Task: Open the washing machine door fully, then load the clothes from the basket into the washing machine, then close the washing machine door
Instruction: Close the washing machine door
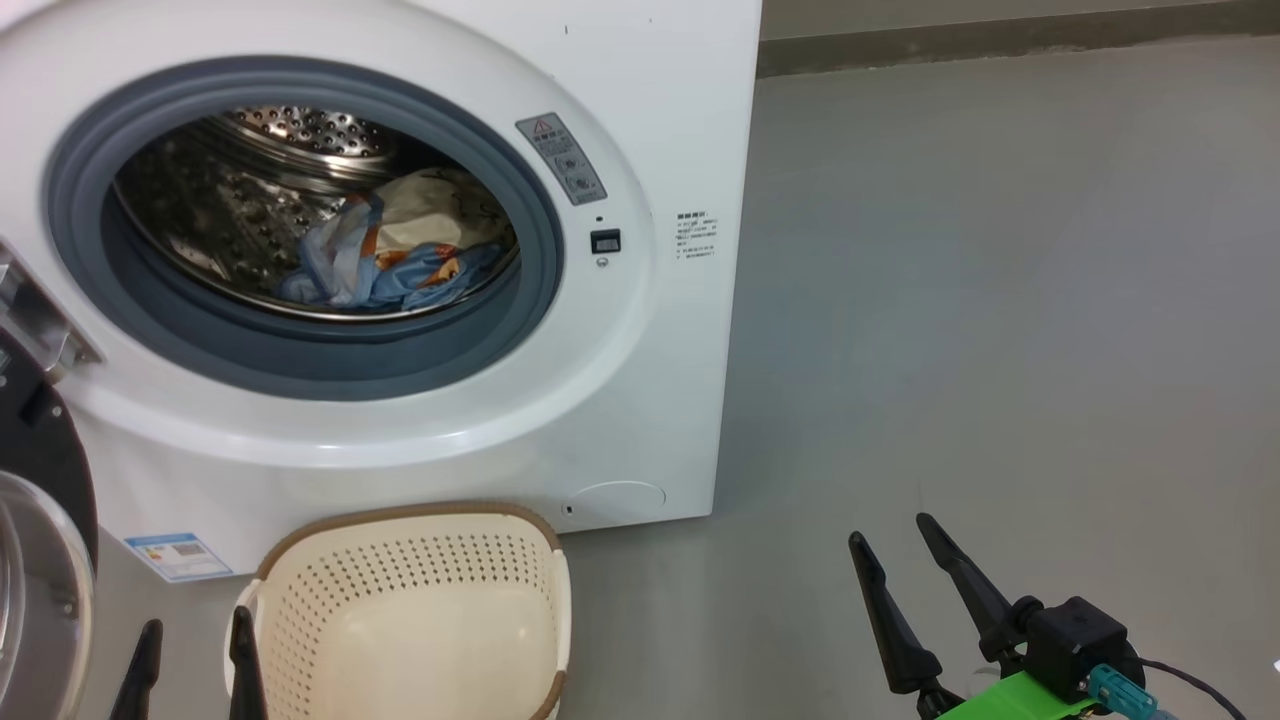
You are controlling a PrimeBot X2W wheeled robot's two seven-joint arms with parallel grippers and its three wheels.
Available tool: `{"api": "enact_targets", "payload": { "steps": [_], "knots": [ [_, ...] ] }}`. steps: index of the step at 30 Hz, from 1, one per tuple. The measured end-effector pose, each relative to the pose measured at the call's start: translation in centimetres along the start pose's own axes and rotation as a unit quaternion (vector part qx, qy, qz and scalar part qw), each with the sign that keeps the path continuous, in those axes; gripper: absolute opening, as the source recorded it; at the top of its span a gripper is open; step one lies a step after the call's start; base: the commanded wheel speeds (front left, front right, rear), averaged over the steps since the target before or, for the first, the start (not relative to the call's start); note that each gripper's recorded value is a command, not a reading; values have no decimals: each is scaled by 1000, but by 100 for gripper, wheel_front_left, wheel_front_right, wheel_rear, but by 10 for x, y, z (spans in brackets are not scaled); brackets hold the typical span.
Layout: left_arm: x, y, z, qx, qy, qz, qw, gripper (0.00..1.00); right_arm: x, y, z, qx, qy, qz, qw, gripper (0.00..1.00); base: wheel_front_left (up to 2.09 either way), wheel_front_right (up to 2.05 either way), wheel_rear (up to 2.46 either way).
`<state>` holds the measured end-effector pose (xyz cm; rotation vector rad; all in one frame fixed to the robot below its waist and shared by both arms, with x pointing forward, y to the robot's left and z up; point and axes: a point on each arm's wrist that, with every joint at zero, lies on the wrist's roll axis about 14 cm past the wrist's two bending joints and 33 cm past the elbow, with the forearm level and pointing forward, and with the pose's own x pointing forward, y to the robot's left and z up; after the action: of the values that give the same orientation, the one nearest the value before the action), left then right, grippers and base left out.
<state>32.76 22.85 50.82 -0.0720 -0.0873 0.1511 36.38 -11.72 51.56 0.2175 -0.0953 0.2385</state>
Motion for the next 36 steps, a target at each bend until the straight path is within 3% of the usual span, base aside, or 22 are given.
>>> {"api": "enact_targets", "payload": {
  "steps": [18,36],
  "knots": [
    [0,6,-4,2,6,8,1000,100,2,0,-4,-2,6,1,1000,100,-171,171,0],
    [-1,5,-1,5,2,6,1000,100,2,1,-2,-3,3,4,1000,100,-20,20,0]
  ]
}}
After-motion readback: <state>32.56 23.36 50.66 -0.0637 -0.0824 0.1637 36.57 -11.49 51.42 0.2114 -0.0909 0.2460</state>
